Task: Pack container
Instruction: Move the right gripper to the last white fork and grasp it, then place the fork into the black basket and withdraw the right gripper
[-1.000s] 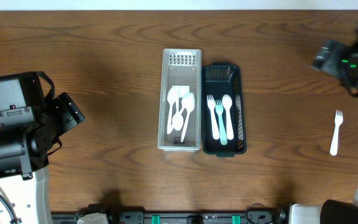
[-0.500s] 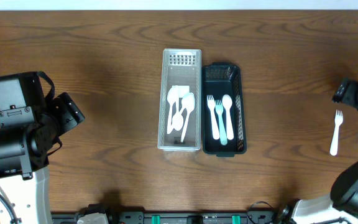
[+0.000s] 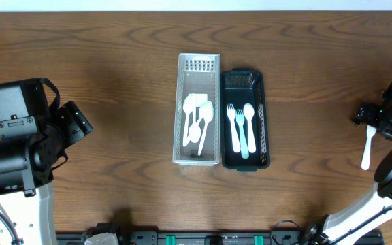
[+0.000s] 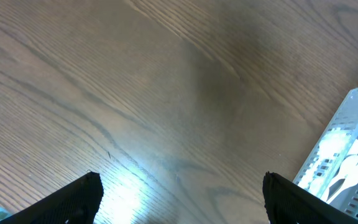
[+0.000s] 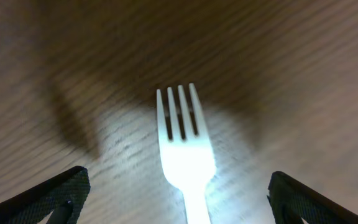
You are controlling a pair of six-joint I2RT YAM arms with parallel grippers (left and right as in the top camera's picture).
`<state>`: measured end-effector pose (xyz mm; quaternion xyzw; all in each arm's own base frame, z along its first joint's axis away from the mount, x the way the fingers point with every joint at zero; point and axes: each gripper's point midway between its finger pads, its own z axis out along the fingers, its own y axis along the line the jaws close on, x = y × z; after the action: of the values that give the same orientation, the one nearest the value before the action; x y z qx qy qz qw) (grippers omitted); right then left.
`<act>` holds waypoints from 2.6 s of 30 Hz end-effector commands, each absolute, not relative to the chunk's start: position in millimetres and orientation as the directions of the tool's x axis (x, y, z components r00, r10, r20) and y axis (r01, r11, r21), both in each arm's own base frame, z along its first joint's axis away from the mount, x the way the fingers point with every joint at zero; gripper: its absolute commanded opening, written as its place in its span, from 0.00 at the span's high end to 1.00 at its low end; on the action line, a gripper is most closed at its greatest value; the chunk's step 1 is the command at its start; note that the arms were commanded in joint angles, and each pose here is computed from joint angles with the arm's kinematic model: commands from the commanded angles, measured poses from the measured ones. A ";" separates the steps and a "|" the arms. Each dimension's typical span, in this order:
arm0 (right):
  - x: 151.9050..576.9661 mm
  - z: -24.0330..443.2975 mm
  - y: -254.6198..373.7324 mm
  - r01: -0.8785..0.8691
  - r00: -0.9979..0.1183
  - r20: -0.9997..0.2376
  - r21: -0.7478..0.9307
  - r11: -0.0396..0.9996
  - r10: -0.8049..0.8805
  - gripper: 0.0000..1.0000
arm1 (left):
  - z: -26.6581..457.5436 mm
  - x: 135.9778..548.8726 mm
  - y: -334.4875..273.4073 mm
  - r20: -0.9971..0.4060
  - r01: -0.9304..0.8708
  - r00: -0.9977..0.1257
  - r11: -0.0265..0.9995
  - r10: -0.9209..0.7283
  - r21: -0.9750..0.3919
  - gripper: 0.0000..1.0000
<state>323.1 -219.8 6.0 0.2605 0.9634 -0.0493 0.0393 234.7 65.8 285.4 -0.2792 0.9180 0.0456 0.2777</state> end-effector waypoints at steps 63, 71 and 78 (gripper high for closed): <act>317.8 -19.4 -215.0 0.555 -0.831 -0.046 -0.011 0.832 0.554 0.83 | 283.5 233.9 65.5 -0.528 -0.533 -0.698 0.843 -0.484 -0.068 0.15; 320.6 -18.0 -207.6 0.640 -0.768 -0.041 -0.003 0.769 0.639 0.99 | 283.6 234.0 65.5 -0.528 -0.533 -0.698 0.843 -0.484 -0.068 0.15; 361.5 30.8 -158.5 0.553 -0.824 -0.123 0.041 0.832 0.553 0.99 | 283.6 234.0 65.5 -0.528 -0.533 -0.698 0.843 -0.484 -0.068 0.15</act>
<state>331.4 -186.5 -1.7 0.3130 0.9495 -0.0070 0.0204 234.7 65.8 285.4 -0.2792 0.9180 0.0456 0.2777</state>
